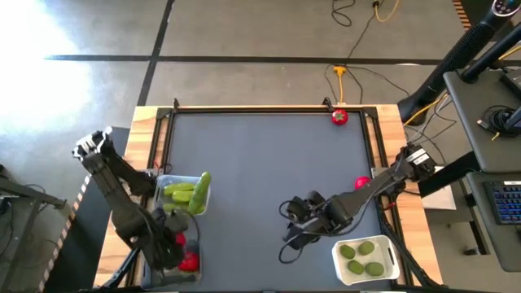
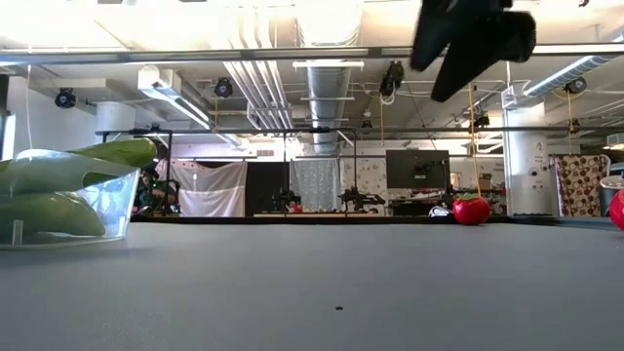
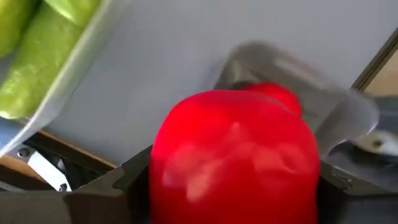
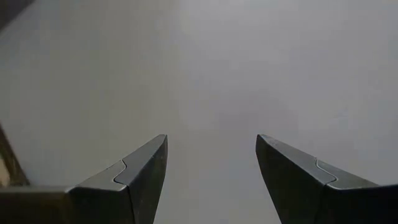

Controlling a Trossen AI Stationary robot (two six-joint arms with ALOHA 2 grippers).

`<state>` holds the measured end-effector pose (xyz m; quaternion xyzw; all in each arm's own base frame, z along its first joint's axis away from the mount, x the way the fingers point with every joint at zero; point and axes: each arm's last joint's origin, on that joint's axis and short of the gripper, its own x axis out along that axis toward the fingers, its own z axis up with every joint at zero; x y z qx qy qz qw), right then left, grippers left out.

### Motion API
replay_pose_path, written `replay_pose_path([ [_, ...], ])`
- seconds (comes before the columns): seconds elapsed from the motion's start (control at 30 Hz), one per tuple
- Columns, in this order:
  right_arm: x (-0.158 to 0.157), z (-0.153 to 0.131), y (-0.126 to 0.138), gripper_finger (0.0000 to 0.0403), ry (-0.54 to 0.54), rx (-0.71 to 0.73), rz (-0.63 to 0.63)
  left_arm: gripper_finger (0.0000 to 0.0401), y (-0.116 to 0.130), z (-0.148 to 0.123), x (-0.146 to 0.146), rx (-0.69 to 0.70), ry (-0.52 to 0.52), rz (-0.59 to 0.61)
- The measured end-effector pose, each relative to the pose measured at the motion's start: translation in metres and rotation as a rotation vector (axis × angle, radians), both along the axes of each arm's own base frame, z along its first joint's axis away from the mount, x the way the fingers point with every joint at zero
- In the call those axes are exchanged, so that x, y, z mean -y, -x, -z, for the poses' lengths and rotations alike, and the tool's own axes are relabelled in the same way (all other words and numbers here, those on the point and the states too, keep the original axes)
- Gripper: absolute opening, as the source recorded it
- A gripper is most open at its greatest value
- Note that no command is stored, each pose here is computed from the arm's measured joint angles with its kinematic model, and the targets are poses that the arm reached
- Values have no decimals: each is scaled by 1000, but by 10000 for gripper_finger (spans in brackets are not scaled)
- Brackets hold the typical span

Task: Sort produce into baskets
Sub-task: Put the top left tomato into the black bin

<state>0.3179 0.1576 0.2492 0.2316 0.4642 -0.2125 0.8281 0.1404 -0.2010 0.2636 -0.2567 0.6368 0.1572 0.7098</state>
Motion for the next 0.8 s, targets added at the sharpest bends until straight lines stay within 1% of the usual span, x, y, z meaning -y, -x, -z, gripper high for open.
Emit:
replay_pose_path([
  [0.2,14,7,-9,237,-69,49,147,244,5,19,33,-91,-43,112],
  [0.3,13,6,-12,237,-100,85,165,244,8,25,48,-115,-59,176],
  [0.4,12,5,-14,237,-118,112,164,244,10,35,57,-135,-96,213],
  [0.5,12,4,-15,237,-119,133,186,244,17,46,59,-169,-129,236],
  [0.6,12,3,-17,237,-118,156,194,244,22,53,61,-219,-129,247],
  [0.8,12,2,-18,237,-124,176,220,246,28,61,61,-228,-153,263],
])
